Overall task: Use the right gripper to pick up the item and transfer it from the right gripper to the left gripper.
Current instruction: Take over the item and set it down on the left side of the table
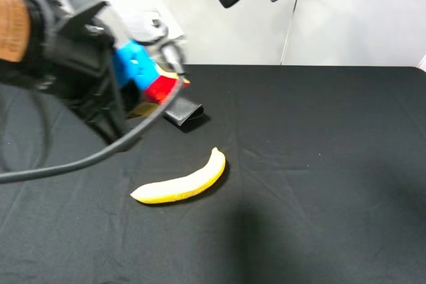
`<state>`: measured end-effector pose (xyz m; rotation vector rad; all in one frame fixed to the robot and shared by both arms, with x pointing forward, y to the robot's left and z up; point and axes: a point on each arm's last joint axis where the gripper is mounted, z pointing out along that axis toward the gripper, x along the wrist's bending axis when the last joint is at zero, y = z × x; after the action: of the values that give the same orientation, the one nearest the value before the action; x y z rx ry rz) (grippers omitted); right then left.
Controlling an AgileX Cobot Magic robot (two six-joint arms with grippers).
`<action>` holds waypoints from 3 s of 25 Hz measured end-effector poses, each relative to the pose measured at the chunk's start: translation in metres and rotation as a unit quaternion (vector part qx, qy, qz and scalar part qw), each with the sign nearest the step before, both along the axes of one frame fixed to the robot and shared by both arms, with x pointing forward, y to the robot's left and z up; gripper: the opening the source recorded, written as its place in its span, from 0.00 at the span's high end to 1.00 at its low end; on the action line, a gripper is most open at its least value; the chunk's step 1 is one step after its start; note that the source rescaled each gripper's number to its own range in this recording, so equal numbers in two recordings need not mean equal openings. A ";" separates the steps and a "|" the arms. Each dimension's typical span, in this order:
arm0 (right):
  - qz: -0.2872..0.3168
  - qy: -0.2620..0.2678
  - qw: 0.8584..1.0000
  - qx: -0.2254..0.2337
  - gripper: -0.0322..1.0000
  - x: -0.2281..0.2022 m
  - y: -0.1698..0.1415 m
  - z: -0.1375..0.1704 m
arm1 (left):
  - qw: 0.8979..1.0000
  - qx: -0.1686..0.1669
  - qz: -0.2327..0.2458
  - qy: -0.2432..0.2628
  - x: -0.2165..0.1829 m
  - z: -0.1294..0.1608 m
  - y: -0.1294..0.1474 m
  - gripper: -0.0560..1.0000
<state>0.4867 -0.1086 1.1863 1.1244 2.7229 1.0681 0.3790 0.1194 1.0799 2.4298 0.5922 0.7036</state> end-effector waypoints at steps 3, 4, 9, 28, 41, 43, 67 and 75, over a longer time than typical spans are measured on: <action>-0.016 -0.016 1.000 -0.016 0.00 -0.002 -0.007 0.004 | 1.000 0.003 0.013 -0.001 -0.007 0.005 0.016 0.94; -0.021 -0.024 0.999 -0.022 0.00 -0.003 -0.009 0.006 | 1.000 0.003 0.018 -0.001 -0.010 0.007 0.022 0.94; -0.073 -0.059 0.994 -0.059 0.00 -0.007 -0.027 0.016 | 0.999 -0.007 0.050 -0.001 -0.025 0.016 0.053 0.94; -0.161 -0.083 0.975 -0.128 0.00 -0.120 -0.118 -0.029 | 0.983 -0.059 0.172 -0.025 -0.057 0.041 0.133 0.94; -0.179 -0.196 0.964 -0.032 0.00 -0.230 -0.185 -0.124 | 0.983 -0.073 0.164 -0.028 -0.056 0.042 0.130 0.94; -0.185 -0.212 0.960 -0.002 0.00 -0.240 -0.189 -0.128 | 0.983 -0.073 0.164 -0.028 -0.056 0.042 0.130 0.94; -0.268 -0.229 0.933 0.067 0.00 -0.251 -0.190 -0.134 | 0.977 -0.054 0.205 -0.020 -0.057 0.040 0.137 0.94; -0.422 -0.237 0.875 0.027 0.00 -0.251 -0.189 -0.134 | 0.973 -0.054 0.221 -0.021 -0.056 0.040 0.139 0.94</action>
<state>0.2358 -0.2978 1.0519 1.5579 1.5541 1.0533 0.3231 0.2588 1.1200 2.1932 1.1436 0.8695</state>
